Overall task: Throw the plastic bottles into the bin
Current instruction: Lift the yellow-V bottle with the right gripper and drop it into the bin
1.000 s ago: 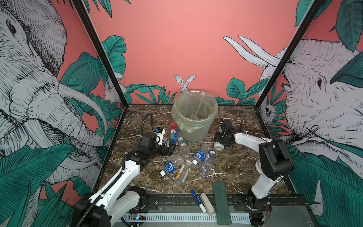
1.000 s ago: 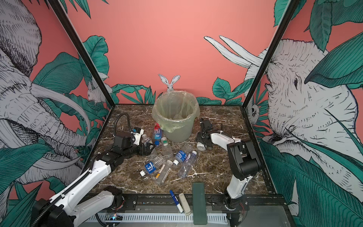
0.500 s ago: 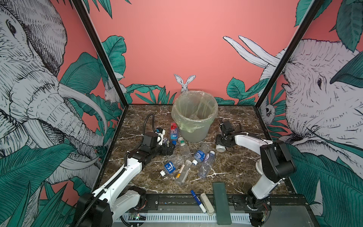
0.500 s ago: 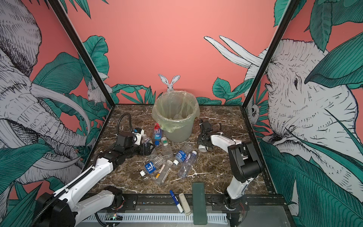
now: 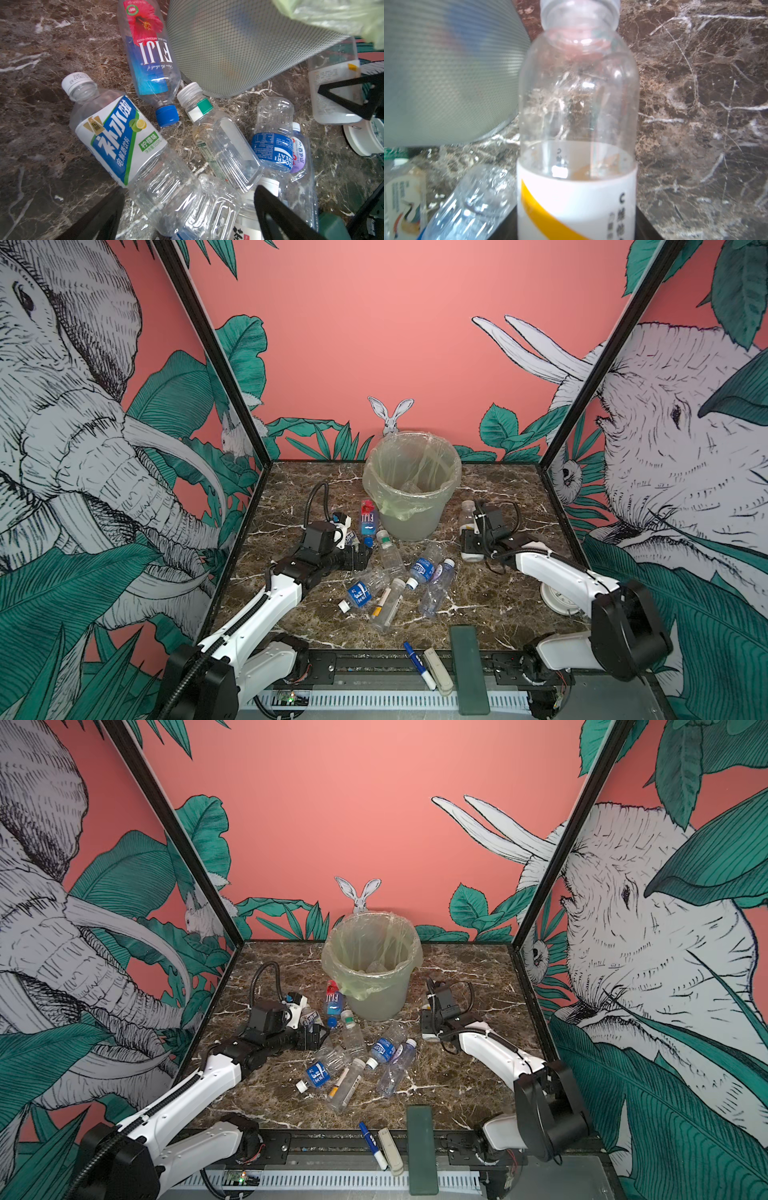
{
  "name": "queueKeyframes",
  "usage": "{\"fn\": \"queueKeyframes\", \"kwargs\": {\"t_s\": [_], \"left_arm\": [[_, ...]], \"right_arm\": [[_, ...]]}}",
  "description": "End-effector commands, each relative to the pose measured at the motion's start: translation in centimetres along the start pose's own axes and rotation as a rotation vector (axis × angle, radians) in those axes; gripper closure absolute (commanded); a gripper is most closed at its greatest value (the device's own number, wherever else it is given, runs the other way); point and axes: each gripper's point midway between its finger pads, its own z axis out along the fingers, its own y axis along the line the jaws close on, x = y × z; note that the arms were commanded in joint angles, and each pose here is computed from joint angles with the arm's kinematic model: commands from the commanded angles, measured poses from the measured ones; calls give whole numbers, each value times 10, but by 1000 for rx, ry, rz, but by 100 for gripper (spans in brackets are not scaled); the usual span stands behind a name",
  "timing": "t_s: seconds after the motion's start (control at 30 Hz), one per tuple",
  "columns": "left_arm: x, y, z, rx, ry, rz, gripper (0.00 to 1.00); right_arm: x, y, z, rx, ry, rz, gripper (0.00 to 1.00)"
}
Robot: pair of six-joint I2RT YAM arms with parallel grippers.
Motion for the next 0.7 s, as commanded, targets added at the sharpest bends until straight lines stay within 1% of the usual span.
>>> {"fn": "queueKeyframes", "kwargs": {"t_s": [0.0, 0.23, 0.43, 0.67], "left_arm": [[0, -4, 2, 17, -8, 4, 2], [-1, -8, 2, 25, -6, 15, 2], [-1, -11, 3, 28, -5, 18, 2], [-3, -13, 2, 28, -6, 26, 2]], "right_arm": [[-16, 11, -16, -43, -123, -49, 48], [-25, 23, -56, -97, -286, -98, 48], [-35, 30, -90, -108, -375, -129, 48], [-50, 37, -127, -155, -464, -121, 48]]}}
